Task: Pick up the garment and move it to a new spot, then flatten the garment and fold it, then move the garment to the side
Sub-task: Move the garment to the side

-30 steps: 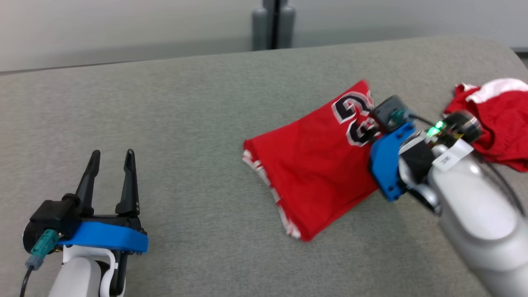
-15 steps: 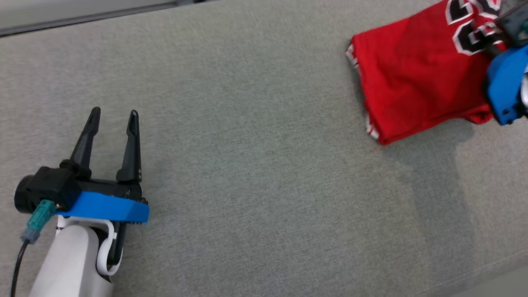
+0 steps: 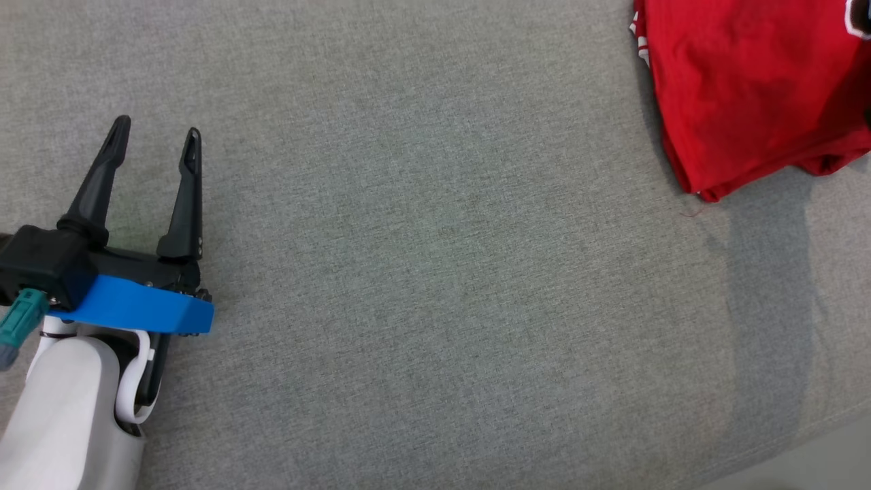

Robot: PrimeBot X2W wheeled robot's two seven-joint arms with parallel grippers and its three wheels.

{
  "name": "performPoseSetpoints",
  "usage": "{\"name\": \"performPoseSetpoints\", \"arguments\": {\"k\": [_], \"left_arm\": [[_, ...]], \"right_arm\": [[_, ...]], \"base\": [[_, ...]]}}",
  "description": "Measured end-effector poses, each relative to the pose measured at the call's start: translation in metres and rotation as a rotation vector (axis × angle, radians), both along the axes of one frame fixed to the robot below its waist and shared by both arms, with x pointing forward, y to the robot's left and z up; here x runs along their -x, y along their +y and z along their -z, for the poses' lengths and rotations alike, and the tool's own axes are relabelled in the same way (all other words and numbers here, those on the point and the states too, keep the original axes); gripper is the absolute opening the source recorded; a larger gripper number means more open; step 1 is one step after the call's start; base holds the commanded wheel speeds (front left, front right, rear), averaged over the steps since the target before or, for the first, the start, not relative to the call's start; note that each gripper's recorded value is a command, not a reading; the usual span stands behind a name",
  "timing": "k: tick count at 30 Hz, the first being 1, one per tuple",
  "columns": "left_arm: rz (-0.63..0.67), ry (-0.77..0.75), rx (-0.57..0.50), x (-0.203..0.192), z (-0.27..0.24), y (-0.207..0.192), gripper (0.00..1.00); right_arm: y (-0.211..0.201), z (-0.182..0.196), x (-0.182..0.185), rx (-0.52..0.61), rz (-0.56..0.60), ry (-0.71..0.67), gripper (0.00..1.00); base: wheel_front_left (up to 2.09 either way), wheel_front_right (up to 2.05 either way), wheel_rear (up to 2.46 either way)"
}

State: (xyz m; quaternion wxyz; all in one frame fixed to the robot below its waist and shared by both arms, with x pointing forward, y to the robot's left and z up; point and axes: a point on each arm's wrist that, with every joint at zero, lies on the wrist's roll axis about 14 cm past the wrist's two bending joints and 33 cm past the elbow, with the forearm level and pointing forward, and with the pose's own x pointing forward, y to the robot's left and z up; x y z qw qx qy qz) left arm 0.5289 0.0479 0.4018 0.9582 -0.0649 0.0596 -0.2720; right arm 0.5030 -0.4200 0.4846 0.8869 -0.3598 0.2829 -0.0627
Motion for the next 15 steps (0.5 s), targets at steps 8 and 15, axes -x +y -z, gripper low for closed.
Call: {"name": "performPoseSetpoints", "arguments": {"k": [8, 15], "left_arm": [[0.000, -0.016, -0.013, -0.003, -0.007, 0.003, 1.00], [-0.028, -0.037, 0.007, 0.007, -0.027, 0.006, 1.00]], "right_arm": [[0.001, -0.002, -0.012, 0.062, -0.001, -0.035, 0.56], [0.028, -0.009, -0.008, 0.008, -0.065, -0.113, 1.00]], "base": [[0.00, 0.00, 0.00], [0.00, 0.00, 0.00]]}}
